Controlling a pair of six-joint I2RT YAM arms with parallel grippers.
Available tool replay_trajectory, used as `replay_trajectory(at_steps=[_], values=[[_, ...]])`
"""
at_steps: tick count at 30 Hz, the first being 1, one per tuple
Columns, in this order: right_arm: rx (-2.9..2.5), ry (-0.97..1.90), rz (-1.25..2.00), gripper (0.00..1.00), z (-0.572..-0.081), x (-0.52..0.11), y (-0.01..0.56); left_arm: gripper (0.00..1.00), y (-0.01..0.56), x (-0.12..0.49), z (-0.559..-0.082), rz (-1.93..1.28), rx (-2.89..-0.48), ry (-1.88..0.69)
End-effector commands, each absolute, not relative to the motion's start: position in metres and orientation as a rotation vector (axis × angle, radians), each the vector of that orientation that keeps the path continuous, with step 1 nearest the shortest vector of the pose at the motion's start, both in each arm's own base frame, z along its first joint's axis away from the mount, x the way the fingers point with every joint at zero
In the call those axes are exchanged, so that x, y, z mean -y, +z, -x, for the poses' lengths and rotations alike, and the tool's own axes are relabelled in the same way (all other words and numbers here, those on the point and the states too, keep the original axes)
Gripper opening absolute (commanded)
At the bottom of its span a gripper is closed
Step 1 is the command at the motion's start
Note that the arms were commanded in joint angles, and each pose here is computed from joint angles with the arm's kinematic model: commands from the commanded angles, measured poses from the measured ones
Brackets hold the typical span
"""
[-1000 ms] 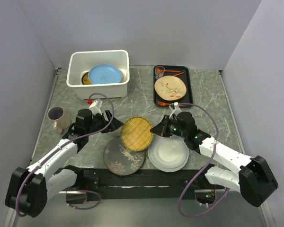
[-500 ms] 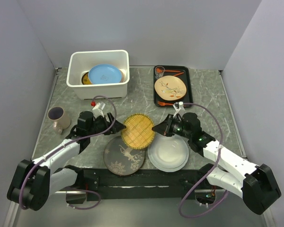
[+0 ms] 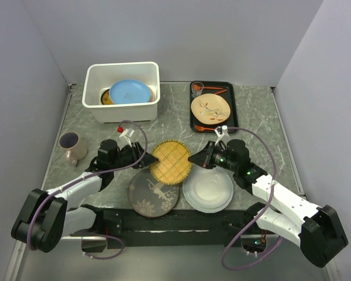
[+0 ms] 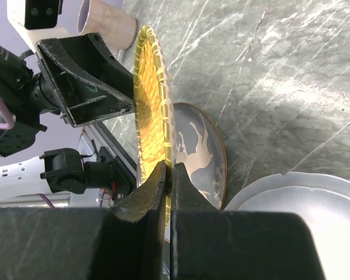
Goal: Place the plates into the plastic bin on the countertop
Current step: Place the plate in the plastic bin.
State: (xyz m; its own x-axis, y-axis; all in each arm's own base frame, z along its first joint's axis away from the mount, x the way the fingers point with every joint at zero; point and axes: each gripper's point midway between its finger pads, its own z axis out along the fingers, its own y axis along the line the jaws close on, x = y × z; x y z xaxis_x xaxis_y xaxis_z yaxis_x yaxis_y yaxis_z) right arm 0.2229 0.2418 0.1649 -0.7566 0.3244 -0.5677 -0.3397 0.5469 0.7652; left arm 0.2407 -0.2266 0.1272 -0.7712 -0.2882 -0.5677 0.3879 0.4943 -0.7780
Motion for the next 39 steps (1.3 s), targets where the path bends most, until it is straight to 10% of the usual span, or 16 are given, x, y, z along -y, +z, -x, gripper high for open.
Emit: replay_trajectory(at_steps=[1,3,4,28,39], values=[[-1.971,1.308,0.055,0.00,-0.226,-0.248,0.194,0.38,0.143,0.239,-0.236,-0.170,-2.003,-1.364],[-1.977,1.310,0.058,0.02,-0.226,-0.249,0.193,0.24,0.143,0.240,-0.236,-0.174,-2.007,-1.359],[-1.981,1.307,0.056,0.04,-0.227,-0.249,0.192,0.01,0.143,0.241,-0.236,-0.170,-2.009,-1.356],[-1.977,1.248,0.046,0.89,-0.227,-0.240,0.193,0.01,0.161,0.230,-0.248,-0.113,-1.981,-1.238],[-1.984,1.207,0.027,1.00,-0.227,-0.234,0.188,0.01,0.170,0.228,-0.250,-0.097,-1.960,-1.226]])
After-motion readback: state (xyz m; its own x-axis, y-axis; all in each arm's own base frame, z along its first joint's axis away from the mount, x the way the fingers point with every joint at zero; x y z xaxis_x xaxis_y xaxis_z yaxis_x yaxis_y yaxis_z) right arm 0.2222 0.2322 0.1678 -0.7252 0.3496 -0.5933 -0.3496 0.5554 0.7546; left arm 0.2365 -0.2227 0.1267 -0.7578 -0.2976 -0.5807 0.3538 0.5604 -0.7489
